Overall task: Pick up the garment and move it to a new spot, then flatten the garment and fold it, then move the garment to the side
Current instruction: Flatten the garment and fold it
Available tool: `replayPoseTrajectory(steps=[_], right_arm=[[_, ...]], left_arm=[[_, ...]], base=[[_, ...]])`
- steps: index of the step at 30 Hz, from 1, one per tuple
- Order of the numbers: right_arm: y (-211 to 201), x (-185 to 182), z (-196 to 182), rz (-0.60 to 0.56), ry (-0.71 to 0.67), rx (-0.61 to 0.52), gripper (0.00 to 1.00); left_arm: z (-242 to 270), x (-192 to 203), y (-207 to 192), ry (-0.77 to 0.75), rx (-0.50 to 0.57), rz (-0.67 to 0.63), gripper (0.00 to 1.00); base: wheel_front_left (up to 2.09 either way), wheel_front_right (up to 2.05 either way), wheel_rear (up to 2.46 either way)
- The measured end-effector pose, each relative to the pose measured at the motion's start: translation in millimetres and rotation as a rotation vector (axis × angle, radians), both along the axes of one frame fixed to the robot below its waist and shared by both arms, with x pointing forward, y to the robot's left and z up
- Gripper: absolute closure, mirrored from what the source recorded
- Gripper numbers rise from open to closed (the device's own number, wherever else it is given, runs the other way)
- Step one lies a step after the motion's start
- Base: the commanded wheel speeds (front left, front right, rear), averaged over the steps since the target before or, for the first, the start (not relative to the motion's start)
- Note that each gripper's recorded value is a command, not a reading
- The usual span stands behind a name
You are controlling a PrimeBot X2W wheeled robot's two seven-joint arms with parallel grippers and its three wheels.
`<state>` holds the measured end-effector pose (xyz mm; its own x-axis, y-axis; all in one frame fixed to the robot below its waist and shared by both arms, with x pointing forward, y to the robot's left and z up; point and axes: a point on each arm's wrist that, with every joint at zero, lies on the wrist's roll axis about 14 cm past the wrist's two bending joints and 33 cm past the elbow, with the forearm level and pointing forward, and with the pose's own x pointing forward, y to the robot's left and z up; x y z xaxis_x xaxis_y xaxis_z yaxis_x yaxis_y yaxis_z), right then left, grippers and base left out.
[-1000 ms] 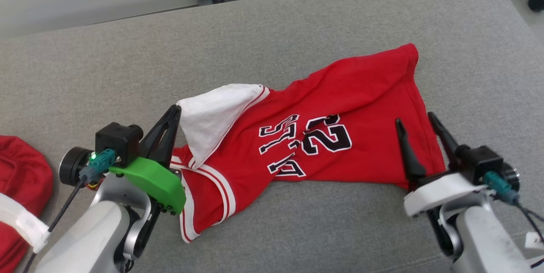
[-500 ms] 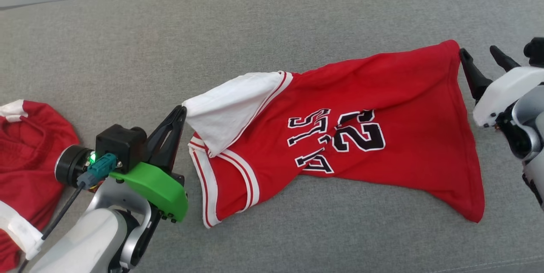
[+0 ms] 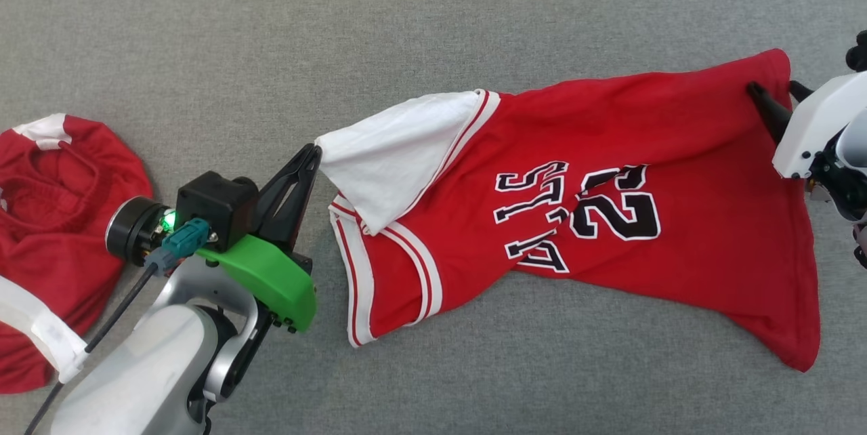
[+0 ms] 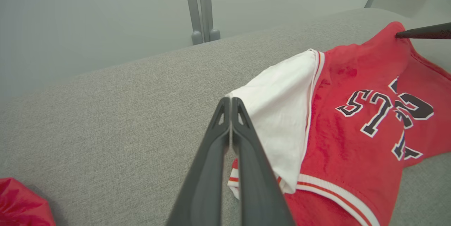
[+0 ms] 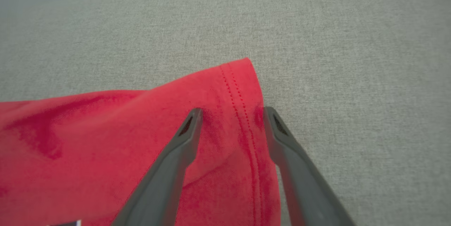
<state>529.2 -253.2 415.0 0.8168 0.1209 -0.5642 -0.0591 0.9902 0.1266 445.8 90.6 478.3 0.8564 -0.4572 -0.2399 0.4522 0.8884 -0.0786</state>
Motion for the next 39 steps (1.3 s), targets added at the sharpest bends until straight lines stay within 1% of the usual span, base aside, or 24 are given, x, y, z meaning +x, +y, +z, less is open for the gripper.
replayPoseTrajectory(steps=[4, 9, 14, 17, 20, 24, 29, 32, 35, 36, 37, 39], right_arm=[[12, 5, -9, 0.035, 0.009, 0.003, 1.00], [15, 19, 8, 0.067, -0.098, -0.020, 1.00], [19, 9, 24, 0.112, -0.165, -0.020, 1.00], [18, -14, 22, 0.136, -0.160, -0.005, 1.00], [23, -48, 14, 0.177, -0.122, 0.032, 1.00], [29, -96, 0, 0.213, -0.044, 0.070, 1.00], [35, -150, -20, 0.216, 0.059, 0.122, 1.00], [46, -173, -33, 0.212, 0.112, 0.159, 1.00], [54, -181, -40, 0.211, 0.126, 0.177, 1.00], [57, -181, -42, 0.208, 0.129, 0.186, 0.72], [58, -180, -42, 0.195, 0.116, 0.197, 0.00], [58, -177, -39, 0.172, 0.090, 0.214, 0.00]], left_arm=[[-4, 5, 0, 0.003, -0.005, 0.002, 1.00], [-5, 12, -1, -0.012, -0.007, 0.002, 1.00], [1, 12, -4, -0.034, -0.021, 0.006, 1.00], [2, 6, -1, -0.030, -0.028, 0.023, 1.00], [4, -1, 0, -0.031, -0.035, 0.033, 1.00], [5, -9, 0, -0.024, -0.039, 0.040, 1.00], [13, -16, -5, -0.032, -0.058, 0.036, 1.00], [18, -19, -11, -0.039, -0.067, 0.023, 1.00], [19, -20, -14, -0.039, -0.069, 0.014, 1.00], [18, -19, -14, -0.037, -0.069, 0.015, 1.00], [17, -20, -14, -0.034, -0.069, 0.015, 1.00], [16, -20, -13, -0.032, -0.067, 0.016, 1.00]], base=[[0.00, 0.00, 0.00], [0.00, 0.00, 0.00], [0.00, 0.00, 0.00], [0.00, 0.00, 0.00], [0.00, 0.00, 0.00], [0.00, 0.00, 0.00], [0.00, 0.00, 0.00], [0.00, 0.00, 0.00], [0.00, 0.00, 0.00], [0.00, 0.00, 0.00], [0.00, 0.00, 0.00], [0.00, 0.00, 0.00]])
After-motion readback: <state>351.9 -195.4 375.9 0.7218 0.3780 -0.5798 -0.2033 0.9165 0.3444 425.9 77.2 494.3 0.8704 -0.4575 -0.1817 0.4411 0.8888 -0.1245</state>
